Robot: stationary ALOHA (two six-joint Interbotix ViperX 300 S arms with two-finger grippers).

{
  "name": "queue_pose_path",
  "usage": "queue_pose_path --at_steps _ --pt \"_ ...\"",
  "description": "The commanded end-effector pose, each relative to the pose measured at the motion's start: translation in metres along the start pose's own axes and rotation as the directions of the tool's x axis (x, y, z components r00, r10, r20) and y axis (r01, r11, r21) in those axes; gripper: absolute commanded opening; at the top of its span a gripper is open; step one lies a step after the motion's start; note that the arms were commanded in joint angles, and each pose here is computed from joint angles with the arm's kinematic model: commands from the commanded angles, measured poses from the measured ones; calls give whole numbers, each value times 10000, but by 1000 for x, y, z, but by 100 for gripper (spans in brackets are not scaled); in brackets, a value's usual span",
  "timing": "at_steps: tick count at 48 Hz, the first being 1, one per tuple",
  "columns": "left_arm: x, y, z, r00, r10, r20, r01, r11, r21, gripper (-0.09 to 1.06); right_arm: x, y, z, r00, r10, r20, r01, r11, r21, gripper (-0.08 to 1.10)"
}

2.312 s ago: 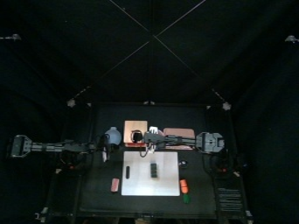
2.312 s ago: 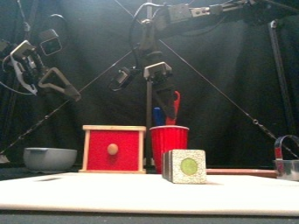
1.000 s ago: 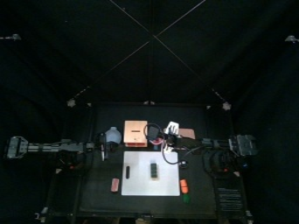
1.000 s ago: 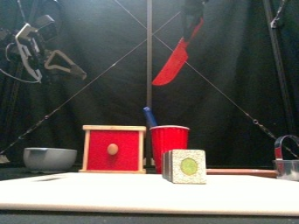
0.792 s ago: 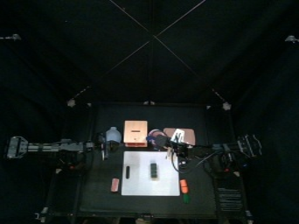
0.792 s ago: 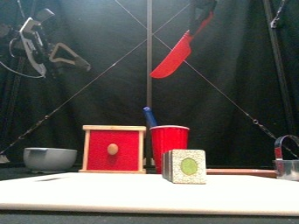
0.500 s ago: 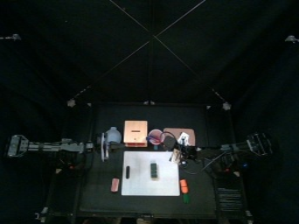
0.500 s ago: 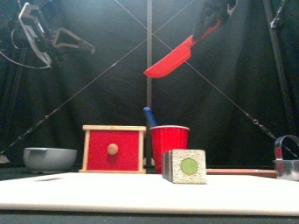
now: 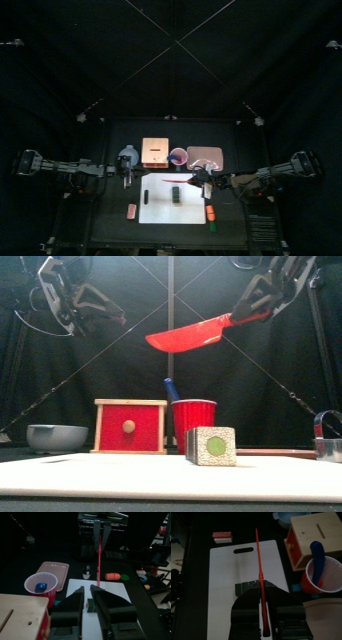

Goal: Place sushi on board then cut the sushi with the knife then place the pieces on the plate
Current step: Grasp knife edge with left hand

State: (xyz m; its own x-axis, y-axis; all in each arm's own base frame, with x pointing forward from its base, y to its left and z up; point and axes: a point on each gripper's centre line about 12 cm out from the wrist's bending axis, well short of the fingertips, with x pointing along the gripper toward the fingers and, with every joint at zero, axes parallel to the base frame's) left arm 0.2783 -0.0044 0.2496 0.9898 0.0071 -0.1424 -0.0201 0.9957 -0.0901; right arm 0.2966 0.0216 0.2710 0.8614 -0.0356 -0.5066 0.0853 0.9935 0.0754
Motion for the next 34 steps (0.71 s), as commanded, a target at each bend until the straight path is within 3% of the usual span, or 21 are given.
queue_pose_path --at_steps 1,9,22,34 --pt "10 -10 9 9996 -298 -27 299 9995 76 79 -1 -7 -3 9991 132 393 -138 9998 163 23" --pt "25 -18 7 9960 -500 -737 508 9987 91 95 4 -13 -13 9983 287 506 -308 9987 402 23" --pt "56 -18 -11 9780 -380 -2051 396 9992 38 95 13 -12 -19 9947 680 776 -725 9958 564 23" --pt "79 -15 -24 9649 -208 -2618 220 9998 14 95 23 -10 -25 9950 812 581 -843 9950 531 23"
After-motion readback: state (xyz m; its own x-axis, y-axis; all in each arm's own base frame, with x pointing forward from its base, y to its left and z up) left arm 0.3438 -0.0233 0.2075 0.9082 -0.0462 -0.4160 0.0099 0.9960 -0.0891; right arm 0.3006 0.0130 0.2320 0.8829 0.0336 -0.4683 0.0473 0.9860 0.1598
